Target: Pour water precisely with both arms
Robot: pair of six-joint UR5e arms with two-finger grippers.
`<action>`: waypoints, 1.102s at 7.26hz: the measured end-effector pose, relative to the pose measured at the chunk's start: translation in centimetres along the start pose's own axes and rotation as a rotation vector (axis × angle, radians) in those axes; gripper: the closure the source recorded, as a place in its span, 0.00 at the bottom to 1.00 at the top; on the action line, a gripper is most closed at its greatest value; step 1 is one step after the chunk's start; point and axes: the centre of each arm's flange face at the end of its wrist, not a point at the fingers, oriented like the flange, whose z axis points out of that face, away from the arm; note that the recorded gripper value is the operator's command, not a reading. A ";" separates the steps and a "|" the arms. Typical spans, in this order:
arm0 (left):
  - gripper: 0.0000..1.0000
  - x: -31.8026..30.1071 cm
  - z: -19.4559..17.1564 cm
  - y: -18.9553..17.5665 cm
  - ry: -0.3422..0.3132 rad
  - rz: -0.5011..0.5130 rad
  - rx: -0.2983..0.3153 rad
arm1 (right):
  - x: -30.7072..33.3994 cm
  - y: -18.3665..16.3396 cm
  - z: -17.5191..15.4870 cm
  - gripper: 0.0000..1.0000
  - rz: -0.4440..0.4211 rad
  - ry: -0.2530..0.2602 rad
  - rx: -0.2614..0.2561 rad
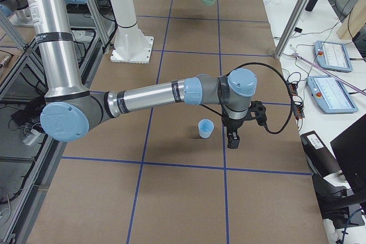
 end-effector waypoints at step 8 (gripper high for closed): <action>0.00 -11.2 4.3 6.4 0.028 -0.005 0.052 | -0.3 -0.3 -0.4 0.00 0.001 0.002 0.007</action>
